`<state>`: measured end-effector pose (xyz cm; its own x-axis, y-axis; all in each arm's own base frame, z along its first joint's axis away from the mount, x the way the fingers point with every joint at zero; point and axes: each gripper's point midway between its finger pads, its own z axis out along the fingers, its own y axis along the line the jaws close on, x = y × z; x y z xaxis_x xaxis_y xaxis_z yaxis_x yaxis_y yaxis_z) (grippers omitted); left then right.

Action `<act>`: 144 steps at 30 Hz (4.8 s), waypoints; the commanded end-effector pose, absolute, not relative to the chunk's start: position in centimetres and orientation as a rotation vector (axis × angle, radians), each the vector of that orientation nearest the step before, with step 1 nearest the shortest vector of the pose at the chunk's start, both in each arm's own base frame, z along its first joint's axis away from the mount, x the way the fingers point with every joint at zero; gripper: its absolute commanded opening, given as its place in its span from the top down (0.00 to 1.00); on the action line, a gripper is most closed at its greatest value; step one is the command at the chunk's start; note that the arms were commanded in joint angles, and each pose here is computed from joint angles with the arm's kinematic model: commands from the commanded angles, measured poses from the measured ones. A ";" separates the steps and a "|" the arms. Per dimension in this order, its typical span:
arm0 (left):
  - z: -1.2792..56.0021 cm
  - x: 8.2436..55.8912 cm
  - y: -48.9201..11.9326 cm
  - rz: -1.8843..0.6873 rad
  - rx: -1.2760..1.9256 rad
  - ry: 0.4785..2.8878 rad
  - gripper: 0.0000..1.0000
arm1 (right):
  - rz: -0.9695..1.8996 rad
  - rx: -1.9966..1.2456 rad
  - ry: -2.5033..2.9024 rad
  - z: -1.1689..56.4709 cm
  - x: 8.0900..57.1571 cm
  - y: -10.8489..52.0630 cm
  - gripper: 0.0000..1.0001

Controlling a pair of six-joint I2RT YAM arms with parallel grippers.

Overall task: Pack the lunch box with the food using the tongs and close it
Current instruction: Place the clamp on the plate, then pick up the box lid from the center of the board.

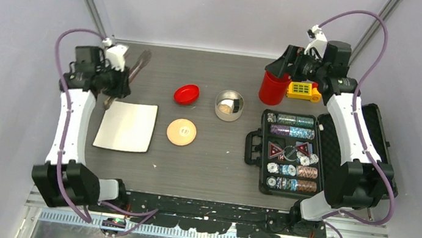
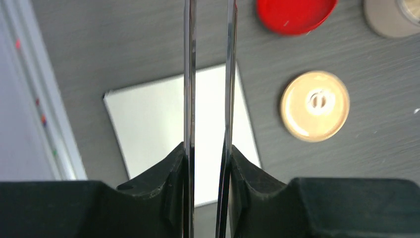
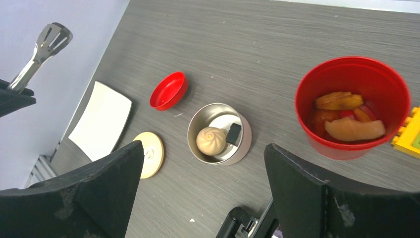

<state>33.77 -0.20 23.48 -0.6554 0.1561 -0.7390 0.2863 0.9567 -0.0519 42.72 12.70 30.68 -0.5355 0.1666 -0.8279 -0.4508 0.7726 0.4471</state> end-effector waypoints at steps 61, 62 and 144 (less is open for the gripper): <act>6.2 20.4 7.1 -0.057 0.338 2.820 0.12 | 0.802 -0.580 2.023 27.9 39.0 20.6 0.06; 6.4 20.4 7.0 -0.057 0.336 2.821 0.11 | 0.804 -0.592 2.025 27.6 38.9 20.9 0.06; 23.9 26.3 1.5 -0.248 0.242 2.287 0.00 | 0.677 -0.496 2.362 18.7 43.0 26.4 1.00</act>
<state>24.69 2.75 21.56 -0.7247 0.0586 -0.6866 0.1748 0.9794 -0.1008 41.27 29.88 15.72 -0.7666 -0.2171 -0.6044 -0.5237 0.7559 0.3928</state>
